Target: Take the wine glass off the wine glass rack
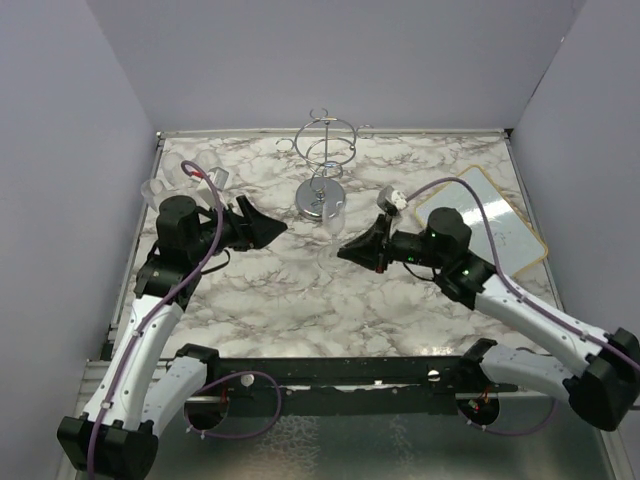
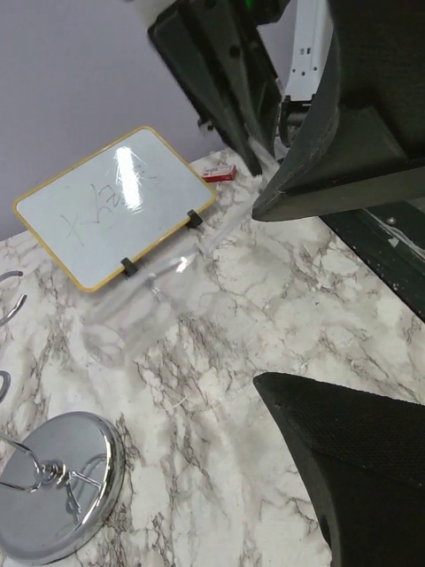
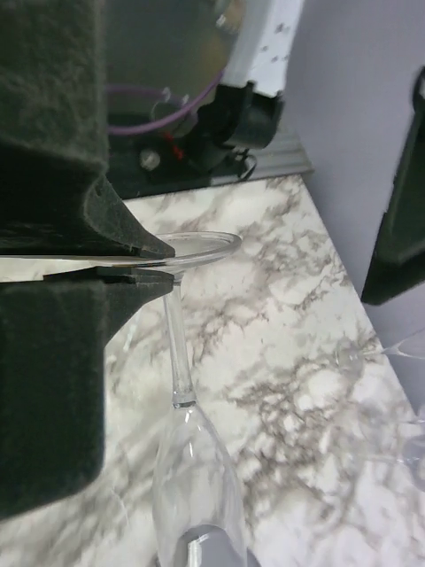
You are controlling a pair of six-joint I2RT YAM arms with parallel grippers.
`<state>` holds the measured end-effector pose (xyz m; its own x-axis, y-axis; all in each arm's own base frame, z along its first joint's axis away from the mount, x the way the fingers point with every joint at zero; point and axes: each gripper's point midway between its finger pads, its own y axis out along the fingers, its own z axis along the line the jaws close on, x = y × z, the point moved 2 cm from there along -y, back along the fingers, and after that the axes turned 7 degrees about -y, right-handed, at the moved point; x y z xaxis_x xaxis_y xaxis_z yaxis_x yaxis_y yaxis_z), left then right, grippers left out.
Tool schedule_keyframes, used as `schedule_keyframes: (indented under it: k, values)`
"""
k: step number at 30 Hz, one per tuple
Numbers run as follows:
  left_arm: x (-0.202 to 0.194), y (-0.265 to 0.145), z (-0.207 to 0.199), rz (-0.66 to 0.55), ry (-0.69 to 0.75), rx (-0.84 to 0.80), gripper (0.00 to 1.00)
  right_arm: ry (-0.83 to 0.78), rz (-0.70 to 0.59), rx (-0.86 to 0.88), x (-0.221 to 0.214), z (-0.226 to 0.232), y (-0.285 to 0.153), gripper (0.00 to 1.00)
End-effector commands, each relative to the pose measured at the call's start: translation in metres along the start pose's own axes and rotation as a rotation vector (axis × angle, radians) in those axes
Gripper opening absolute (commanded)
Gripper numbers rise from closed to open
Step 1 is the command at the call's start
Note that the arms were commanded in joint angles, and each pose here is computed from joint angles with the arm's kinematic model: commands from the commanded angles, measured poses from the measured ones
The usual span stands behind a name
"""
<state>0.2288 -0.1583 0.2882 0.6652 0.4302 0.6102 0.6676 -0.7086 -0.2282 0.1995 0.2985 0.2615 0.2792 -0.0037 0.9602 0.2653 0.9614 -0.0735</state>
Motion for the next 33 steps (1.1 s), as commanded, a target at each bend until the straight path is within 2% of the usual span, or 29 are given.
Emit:
schedule_keyframes:
  k: [1,3,6,12,16,20,25,28,33]
  values:
    - [0.009,-0.001,0.001,-0.028,0.041,0.034,0.71,-0.598,0.072,0.079,-0.019,0.006,-0.038,0.01]
    - [0.01,0.001,0.0,-0.024,0.039,0.03,0.71,-0.825,0.072,0.159,-0.027,0.017,-0.054,0.01]
    - [0.01,0.003,-0.002,-0.008,0.032,0.017,0.71,-1.05,0.037,0.22,-0.033,0.028,-0.069,0.01]
    - [0.01,0.003,-0.01,0.015,0.022,-0.018,0.71,-1.287,0.053,0.279,-0.043,0.027,-0.075,0.01]
    - [0.013,-0.002,-0.016,0.006,0.038,-0.02,0.71,-1.427,-0.016,0.373,-0.041,0.04,-0.076,0.01]
    - [0.025,-0.011,-0.013,-0.05,0.083,0.061,0.71,-1.573,-0.059,0.39,-0.04,0.04,-0.074,0.01]
    - [0.051,-0.032,-0.014,-0.166,0.151,0.192,0.71,-1.777,0.01,0.315,-0.044,0.013,-0.064,0.01]
    - [0.06,-0.043,-0.024,-0.215,0.181,0.195,0.72,-1.913,0.076,0.271,-0.045,-0.004,-0.059,0.01]
    - [0.057,-0.048,-0.036,-0.183,0.199,0.155,0.76,-2.092,0.17,0.23,-0.043,-0.022,-0.057,0.01]
